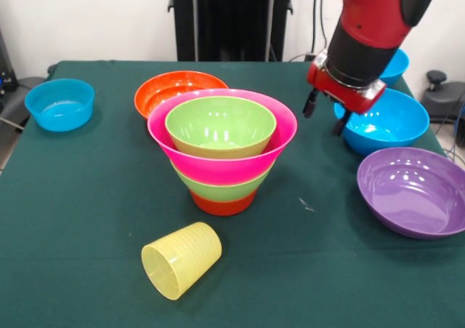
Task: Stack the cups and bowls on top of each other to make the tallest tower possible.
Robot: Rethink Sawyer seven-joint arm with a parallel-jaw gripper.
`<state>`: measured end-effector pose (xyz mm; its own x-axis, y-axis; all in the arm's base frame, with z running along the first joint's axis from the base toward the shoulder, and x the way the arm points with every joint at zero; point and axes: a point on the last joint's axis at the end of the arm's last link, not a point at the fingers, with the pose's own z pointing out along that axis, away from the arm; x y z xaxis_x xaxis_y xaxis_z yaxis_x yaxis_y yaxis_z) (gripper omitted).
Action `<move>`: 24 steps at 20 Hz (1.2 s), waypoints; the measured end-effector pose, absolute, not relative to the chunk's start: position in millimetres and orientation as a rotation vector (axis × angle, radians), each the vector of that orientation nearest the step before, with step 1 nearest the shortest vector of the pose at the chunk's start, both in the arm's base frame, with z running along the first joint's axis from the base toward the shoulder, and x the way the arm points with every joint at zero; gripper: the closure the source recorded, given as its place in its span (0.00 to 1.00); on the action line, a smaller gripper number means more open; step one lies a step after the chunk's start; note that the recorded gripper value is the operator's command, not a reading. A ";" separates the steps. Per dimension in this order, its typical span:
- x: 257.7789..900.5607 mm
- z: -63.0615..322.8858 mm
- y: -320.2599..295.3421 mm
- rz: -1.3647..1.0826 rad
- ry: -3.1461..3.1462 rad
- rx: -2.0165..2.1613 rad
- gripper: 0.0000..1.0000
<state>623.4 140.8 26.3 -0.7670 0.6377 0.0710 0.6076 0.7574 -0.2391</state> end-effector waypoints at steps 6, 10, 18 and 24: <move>614.0 28.0 140.7 0.382 -2.810 -0.978 0.00; 609.0 41.2 149.5 0.421 -2.819 -0.954 0.00; 603.1 108.8 170.0 0.378 -2.867 -0.963 0.00; 596.4 135.9 166.6 0.287 -2.880 -1.002 0.00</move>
